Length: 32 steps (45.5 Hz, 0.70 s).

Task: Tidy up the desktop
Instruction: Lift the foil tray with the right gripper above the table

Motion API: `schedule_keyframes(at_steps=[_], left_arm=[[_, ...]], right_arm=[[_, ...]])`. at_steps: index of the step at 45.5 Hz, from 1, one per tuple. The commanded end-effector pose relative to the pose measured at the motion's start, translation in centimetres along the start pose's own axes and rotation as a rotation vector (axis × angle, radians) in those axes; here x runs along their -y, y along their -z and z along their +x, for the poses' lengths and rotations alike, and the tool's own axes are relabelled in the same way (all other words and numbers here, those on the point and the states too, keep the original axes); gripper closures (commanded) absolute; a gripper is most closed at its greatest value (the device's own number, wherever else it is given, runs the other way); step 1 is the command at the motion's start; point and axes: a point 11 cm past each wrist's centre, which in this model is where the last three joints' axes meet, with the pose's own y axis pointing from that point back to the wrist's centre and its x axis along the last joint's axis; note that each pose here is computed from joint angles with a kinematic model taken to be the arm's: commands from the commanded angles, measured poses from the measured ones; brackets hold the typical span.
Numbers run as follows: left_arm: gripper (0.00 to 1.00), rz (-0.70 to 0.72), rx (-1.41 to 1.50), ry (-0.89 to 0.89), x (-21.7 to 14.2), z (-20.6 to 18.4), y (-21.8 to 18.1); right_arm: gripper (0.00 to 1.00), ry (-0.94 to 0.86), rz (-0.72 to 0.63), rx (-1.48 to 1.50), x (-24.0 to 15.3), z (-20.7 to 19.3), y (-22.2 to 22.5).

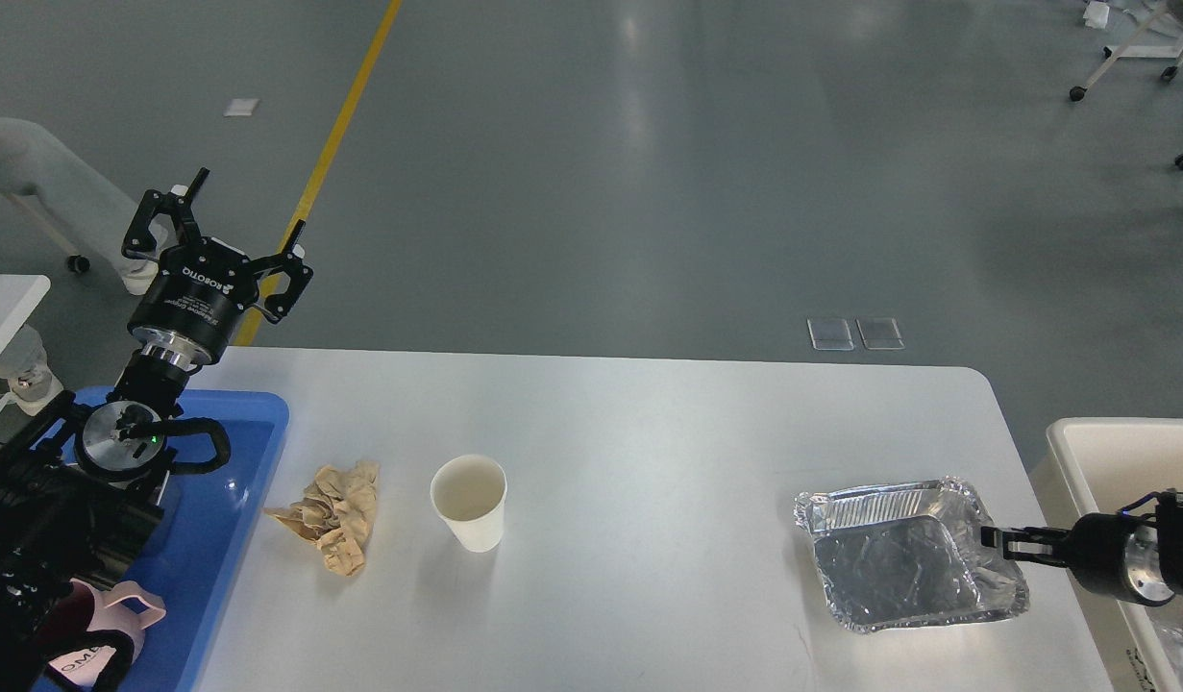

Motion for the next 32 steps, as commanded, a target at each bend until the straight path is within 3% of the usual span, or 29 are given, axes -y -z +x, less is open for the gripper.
schedule_keyframes(at_steps=[1,19,32], left_arm=[[0.02,0.008,0.006,-0.005,0.0,0.1,0.0],[0.02,0.004,0.053,-0.028,-0.5,0.8,-2.0],[0.02,-0.008,0.101,-0.03,-1.0,1.1,-4.3]], right_arm=[[1.0,0.005,0.053,-0.005,-1.4,1.7,1.9],[1.0,0.023,0.233,-0.008,-5.9,10.2,11.8],[1.0,0.096,0.324,-0.079,-4.3,10.6,18.3]])
